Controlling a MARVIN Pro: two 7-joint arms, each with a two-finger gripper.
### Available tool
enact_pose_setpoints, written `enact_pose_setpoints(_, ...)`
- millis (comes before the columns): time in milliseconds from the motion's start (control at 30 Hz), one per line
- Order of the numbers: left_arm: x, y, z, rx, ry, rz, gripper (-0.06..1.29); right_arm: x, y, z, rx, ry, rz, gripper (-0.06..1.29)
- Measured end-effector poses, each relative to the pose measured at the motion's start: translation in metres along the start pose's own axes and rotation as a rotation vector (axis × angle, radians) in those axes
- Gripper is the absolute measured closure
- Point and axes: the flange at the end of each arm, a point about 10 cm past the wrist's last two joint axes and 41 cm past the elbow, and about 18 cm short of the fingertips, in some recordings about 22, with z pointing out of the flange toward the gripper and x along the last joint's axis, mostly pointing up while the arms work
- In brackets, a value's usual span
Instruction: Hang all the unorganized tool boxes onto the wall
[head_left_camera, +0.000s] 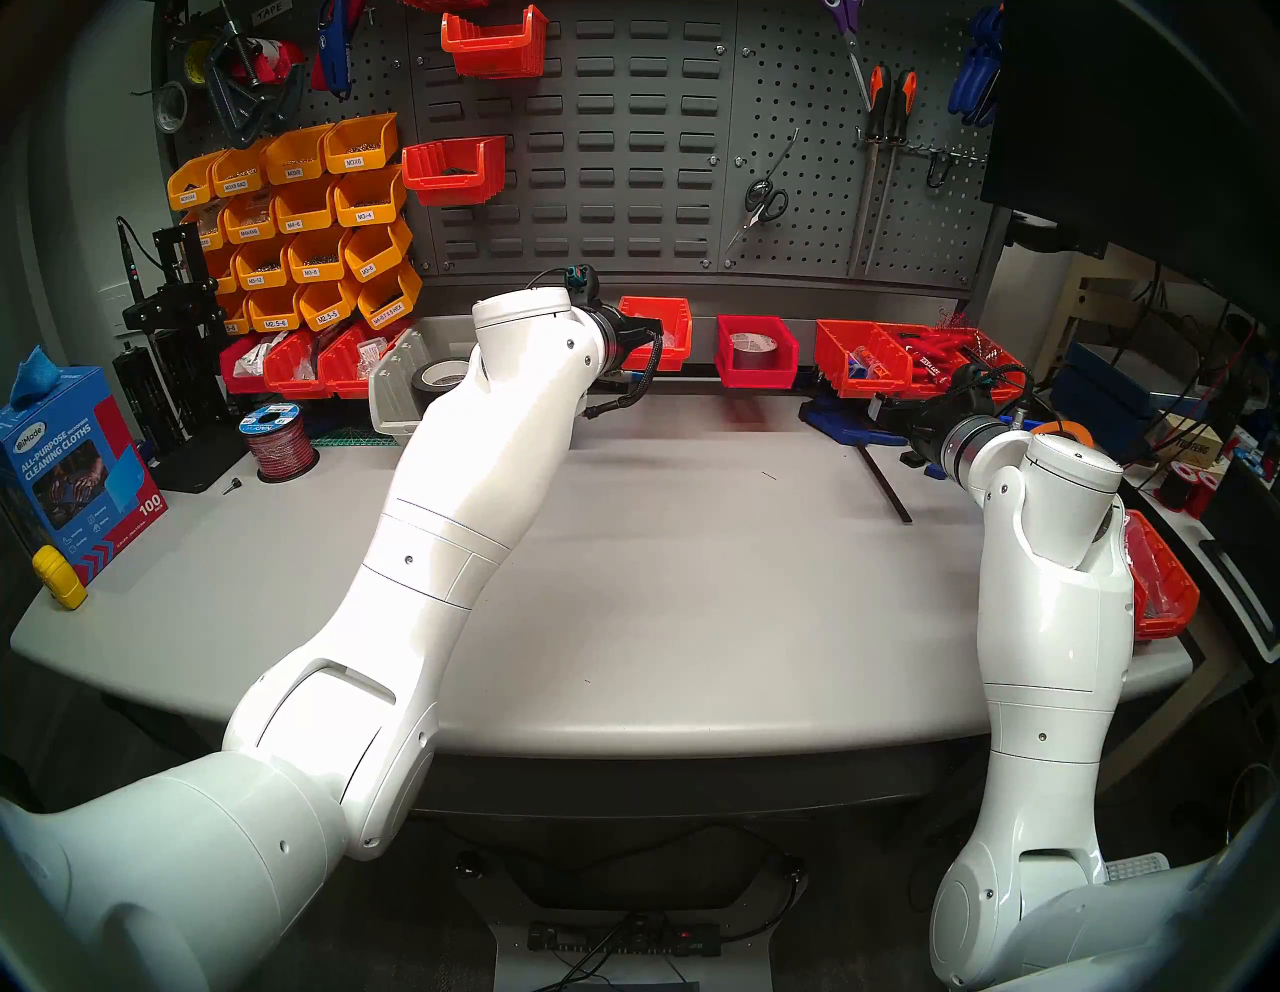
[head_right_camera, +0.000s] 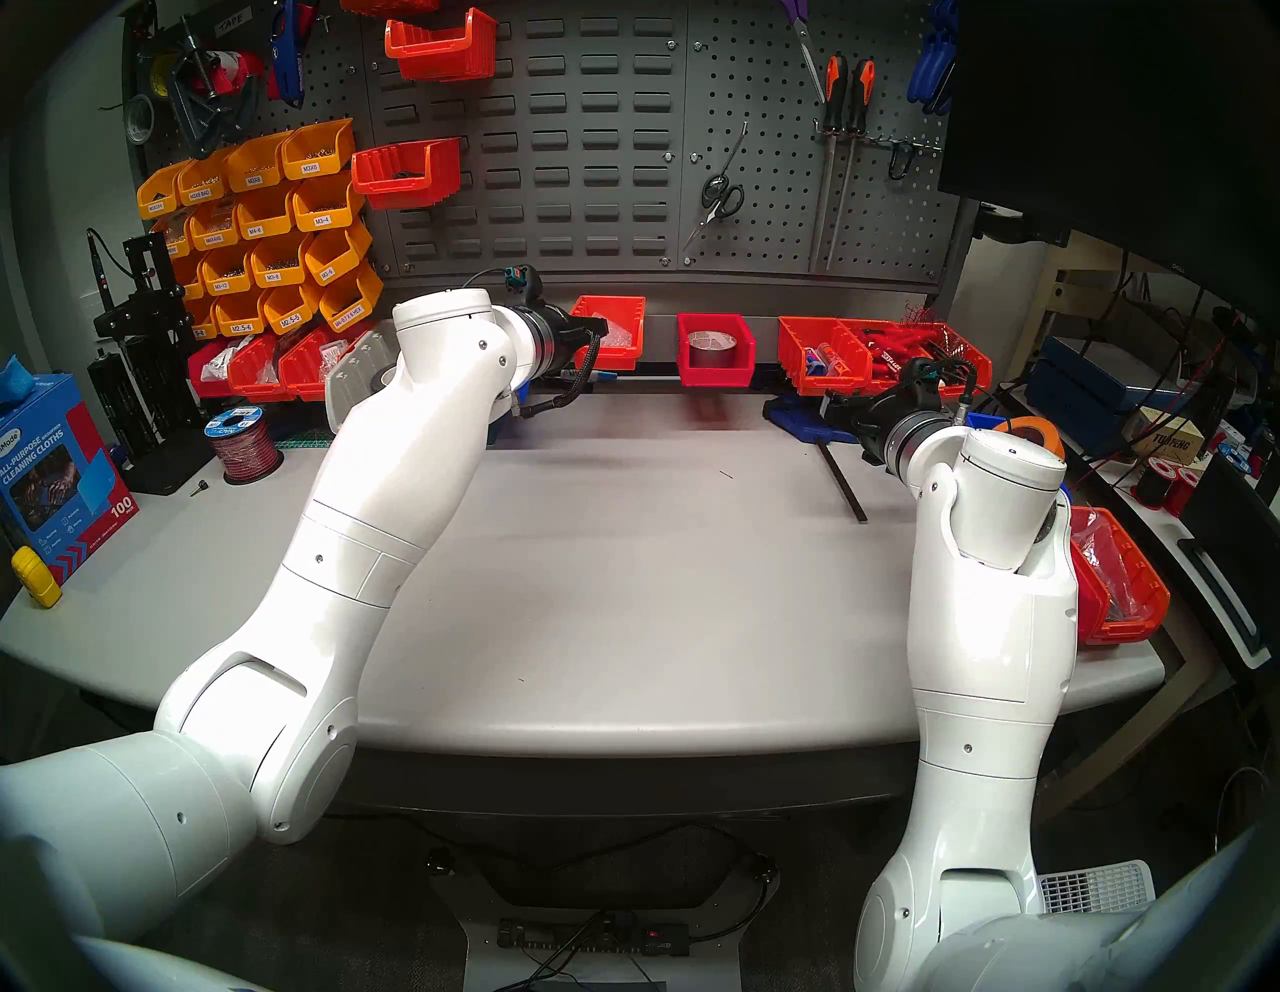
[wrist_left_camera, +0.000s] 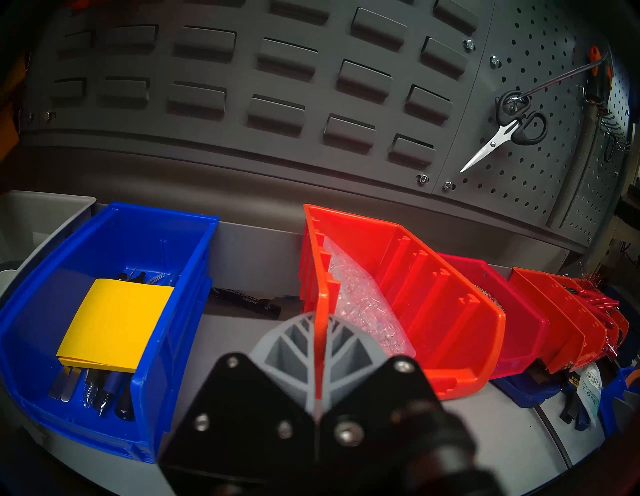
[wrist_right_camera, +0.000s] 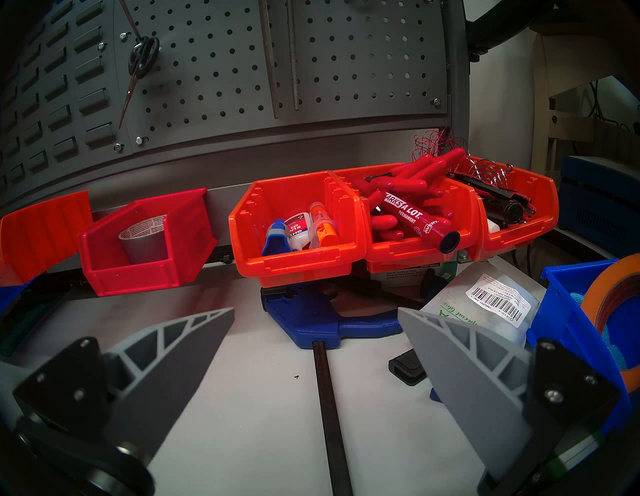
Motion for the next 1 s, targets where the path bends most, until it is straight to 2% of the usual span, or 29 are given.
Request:
enact_pose_setpoints(633, -0.016, -0.003, 0.009, 0.013, -0.004, -0.035, 1.25, 0.000, 0.000, 0.000, -0.001, -0.001, 0.000, 0.00)
enact_pose_setpoints(1000, -0.019, -0.005, 0.011, 0.014, -0.006, -0.033, 1.25, 0.000, 0.000, 0.000, -0.001, -0.001, 0.000, 0.00)
